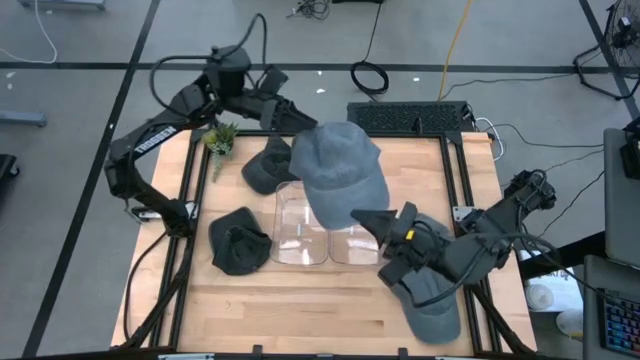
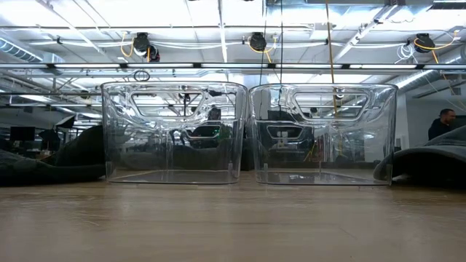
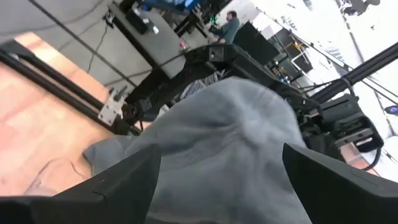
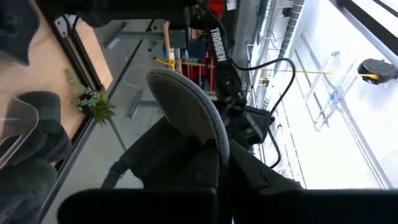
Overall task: Pick & Place hat
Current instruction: Put the bottom left gray cap into the left transparent bin
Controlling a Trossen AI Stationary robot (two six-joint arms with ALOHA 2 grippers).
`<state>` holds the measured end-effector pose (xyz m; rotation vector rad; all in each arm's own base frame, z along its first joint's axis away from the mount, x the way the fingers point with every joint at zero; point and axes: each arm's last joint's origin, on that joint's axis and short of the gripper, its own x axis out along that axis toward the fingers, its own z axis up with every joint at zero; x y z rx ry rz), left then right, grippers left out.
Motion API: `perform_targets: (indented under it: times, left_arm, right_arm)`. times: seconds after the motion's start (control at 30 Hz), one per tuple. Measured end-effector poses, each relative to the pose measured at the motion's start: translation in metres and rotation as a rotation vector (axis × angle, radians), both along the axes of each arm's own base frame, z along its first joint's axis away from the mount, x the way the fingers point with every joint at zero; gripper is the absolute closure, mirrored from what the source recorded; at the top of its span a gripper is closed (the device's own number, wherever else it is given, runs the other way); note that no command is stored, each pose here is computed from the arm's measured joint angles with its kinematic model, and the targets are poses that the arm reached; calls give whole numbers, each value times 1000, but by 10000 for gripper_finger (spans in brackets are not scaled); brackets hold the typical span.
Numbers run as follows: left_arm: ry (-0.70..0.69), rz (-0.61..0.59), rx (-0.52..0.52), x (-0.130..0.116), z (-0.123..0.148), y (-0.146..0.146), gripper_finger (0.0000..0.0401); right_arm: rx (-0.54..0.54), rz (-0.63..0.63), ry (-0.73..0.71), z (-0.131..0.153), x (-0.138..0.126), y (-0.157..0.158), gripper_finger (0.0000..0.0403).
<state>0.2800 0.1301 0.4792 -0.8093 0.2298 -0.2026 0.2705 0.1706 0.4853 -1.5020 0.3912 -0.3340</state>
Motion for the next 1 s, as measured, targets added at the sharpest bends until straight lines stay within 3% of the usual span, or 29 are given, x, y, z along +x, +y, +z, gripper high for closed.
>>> perform_targets:
  times: [0.43, 0.53, 0.7, 1.0]
  left_arm:
    - [-46, -89, -3, 13, 2, -17, 55]
    - [-44, -114, -12, 15, 2, -21, 70]
    - [-44, -150, -15, 17, 2, -28, 149]
    - [-46, -152, -9, 17, 2, -29, 348]
  right_arm:
    - [31, 26, -16, 1, 5, -5, 403]
    - [31, 25, -13, 0, 6, -8, 403]
    - [33, 14, -13, 0, 9, -11, 403]
    - [58, 28, -22, 0, 9, -11, 403]
